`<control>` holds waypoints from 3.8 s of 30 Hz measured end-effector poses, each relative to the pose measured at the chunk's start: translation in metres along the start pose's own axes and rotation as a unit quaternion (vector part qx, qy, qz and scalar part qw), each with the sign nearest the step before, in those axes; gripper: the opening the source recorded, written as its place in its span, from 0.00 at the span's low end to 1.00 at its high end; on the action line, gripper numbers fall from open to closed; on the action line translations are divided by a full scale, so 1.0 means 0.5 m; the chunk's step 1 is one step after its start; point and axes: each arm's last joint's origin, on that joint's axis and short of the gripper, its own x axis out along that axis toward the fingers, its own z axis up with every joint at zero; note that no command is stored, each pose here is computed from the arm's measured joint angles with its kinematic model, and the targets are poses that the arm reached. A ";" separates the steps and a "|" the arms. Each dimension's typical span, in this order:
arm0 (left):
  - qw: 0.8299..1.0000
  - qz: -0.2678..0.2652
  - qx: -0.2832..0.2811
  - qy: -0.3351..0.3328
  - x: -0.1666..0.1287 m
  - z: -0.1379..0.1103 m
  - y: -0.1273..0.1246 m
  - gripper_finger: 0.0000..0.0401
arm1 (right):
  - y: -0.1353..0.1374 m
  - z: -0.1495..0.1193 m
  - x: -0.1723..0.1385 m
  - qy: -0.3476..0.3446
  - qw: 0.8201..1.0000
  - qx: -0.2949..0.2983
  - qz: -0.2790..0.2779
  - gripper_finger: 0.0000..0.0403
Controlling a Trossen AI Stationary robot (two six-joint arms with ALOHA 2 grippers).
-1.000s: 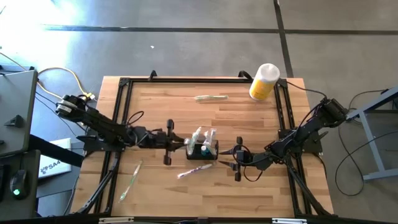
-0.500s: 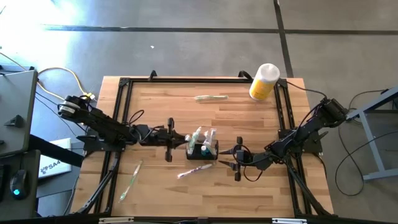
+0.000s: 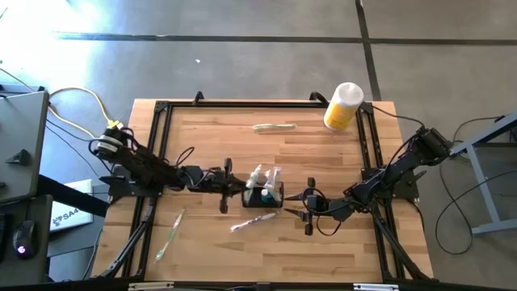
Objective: Pick & Place toothbrushing station
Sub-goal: Put the green toothbrush into the black wire organizer
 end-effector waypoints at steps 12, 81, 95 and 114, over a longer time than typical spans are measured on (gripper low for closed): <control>1.000 0.001 -0.006 0.010 0.007 -0.034 0.001 0.03 | 0.000 0.000 0.000 0.000 1.000 0.000 0.000 0.36; 0.998 -0.031 0.050 0.006 0.024 -0.026 -0.006 0.31 | 0.000 -0.001 0.000 0.002 1.000 -0.003 0.000 0.36; 0.992 0.017 0.129 -0.006 0.010 0.032 -0.003 0.31 | 0.000 -0.002 0.000 0.003 1.000 -0.004 -0.001 0.36; 0.997 0.007 0.081 0.009 -0.109 0.192 0.006 0.31 | 0.000 -0.003 0.000 0.006 1.000 -0.004 -0.001 0.36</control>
